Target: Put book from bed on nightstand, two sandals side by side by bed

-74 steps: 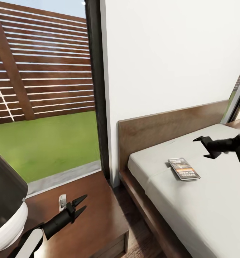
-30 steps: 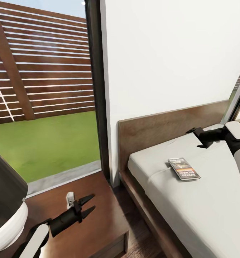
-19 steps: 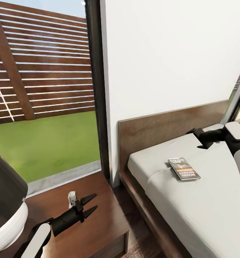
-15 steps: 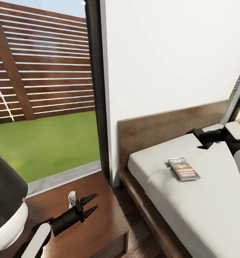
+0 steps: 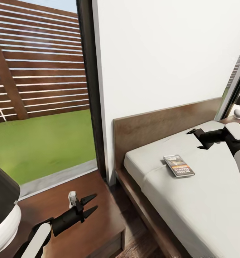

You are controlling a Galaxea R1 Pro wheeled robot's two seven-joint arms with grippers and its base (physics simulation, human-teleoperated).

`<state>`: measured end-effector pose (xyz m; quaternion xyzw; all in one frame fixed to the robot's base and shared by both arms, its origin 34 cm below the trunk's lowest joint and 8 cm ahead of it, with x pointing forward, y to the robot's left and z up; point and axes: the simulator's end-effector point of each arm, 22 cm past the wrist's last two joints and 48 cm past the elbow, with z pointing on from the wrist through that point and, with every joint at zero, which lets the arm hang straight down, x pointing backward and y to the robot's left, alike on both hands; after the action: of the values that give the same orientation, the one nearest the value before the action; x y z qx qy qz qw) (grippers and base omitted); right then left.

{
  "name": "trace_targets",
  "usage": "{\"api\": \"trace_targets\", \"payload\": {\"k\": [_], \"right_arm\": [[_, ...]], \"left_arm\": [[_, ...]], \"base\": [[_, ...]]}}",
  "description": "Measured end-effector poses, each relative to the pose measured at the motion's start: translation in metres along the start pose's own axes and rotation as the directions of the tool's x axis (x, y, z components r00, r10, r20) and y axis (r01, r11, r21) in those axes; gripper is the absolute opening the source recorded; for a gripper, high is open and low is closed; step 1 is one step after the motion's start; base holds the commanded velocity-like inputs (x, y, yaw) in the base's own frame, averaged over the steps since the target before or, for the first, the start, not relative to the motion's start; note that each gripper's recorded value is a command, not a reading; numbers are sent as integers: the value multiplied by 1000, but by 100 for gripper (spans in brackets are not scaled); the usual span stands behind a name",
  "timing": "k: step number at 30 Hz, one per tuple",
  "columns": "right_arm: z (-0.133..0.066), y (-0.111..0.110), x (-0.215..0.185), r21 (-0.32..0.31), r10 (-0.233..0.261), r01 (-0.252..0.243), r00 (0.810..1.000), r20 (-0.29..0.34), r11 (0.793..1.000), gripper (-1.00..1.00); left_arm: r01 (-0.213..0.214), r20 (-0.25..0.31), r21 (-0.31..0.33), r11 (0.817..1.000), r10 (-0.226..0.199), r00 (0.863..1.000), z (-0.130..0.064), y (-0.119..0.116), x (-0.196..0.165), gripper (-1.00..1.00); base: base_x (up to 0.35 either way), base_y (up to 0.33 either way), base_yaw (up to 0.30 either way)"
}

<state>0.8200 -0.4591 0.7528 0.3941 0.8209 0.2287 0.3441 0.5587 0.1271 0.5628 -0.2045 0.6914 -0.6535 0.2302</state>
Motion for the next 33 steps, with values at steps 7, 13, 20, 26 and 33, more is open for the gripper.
{"api": "trace_targets", "payload": {"k": [7, 13, 20, 26, 33], "right_arm": [[7, -4, 2, 12, -3, 3, 1000, -3, 1000, 100], [12, -8, 1, 23, -4, 4, 1000, 3, 1000, 100], [15, -6, -2, 23, -14, 14, 1000, 16, 1000, 100], [13, 1, -5, 12, -27, 27, 999, 28, 1000, 100], [13, 5, -6, 6, -31, 31, 999, 32, 1000, 100]], "left_arm": [[10, 0, -5, 1000, -10, 1000, 0, 5, 1, 100], [18, 1, -9, 1000, -18, 1000, 1, 8, 1, 100], [25, 1, -15, 1000, -25, 1000, 1, 13, 1, 100], [25, -1, -21, 999, -25, 1000, 0, 15, 1, 100], [26, 0, -26, 999, -26, 1000, 0, 17, 1, 100]], "base": [[0, 0, -34], [0, 0, -6], [0, 0, -1], [0, 0, 0], [0, 0, 0]]}}
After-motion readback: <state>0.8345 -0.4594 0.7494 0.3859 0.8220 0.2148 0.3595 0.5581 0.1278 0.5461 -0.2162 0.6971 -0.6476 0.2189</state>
